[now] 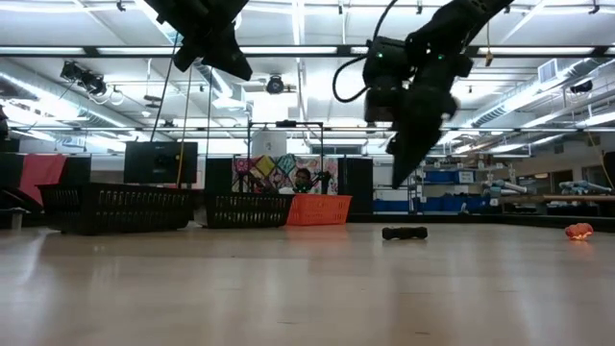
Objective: Sort Halloween decoration
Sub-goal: Put the black voodoo toy into the bottom black bin
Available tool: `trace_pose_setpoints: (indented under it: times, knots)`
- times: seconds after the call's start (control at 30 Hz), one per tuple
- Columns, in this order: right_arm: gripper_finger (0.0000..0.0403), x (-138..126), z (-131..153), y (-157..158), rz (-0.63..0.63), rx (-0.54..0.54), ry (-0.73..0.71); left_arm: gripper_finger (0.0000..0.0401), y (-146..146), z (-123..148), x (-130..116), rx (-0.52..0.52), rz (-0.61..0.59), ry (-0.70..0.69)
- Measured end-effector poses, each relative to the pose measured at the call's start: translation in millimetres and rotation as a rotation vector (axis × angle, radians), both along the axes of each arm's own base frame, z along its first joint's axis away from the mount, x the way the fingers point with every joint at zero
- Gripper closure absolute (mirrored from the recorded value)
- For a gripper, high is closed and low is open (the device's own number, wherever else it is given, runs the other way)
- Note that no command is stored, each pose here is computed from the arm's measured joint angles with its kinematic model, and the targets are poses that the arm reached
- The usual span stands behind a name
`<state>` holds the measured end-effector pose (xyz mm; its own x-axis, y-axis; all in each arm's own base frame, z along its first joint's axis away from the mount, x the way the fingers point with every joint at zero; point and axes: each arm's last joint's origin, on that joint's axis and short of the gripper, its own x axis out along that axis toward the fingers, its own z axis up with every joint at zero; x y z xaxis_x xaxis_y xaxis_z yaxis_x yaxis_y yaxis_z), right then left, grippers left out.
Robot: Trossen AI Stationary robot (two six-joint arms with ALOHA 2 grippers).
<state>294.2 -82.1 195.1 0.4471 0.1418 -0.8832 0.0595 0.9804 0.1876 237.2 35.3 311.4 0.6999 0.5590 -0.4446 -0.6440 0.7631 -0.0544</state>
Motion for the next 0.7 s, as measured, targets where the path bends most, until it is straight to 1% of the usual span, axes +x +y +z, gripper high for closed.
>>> trace_pose_setpoints:
  times: [0.07, 0.13, 0.23, 0.4, 0.47, 0.57, 0.7]
  knots:
    - [0.0237, -1.4, -1.7, 13.9, 0.064, 0.006, 0.046, 0.0401, -0.1, 0.1, 0.0, 0.0, 0.0, 0.0]
    - [0.0236, 1.7, -4.5, 26.8, 0.123, 0.001, 0.055, 0.0401, -0.1, 0.1, 0.0, 0.0, 0.0, -0.001]
    - [0.0227, 11.5, -7.5, 42.7, 0.18, -0.025, 0.011, 0.0401, -0.1, 0.1, 0.0, 0.0, 0.0, 0.0]
    - [0.0197, 21.6, -6.6, 60.8, 0.234, -0.09, -0.059, 0.0401, 0.0, 0.3, 0.1, 0.0, 0.0, -0.003]
    - [0.0185, 21.6, -8.5, 67.8, 0.299, -0.106, -0.054, 0.0401, -0.1, 0.7, 0.3, 0.001, 0.0, -0.007]
    - [0.0176, 26.5, -20.2, 76.9, 0.384, -0.124, -0.062, 0.0401, 0.0, 0.9, 0.5, 0.001, 0.0, -0.01]
    - [0.0181, 34.5, -41.3, 85.7, 0.426, -0.095, -0.043, 0.0401, 0.0, 1.4, 0.8, 0.002, 0.0, -0.017]
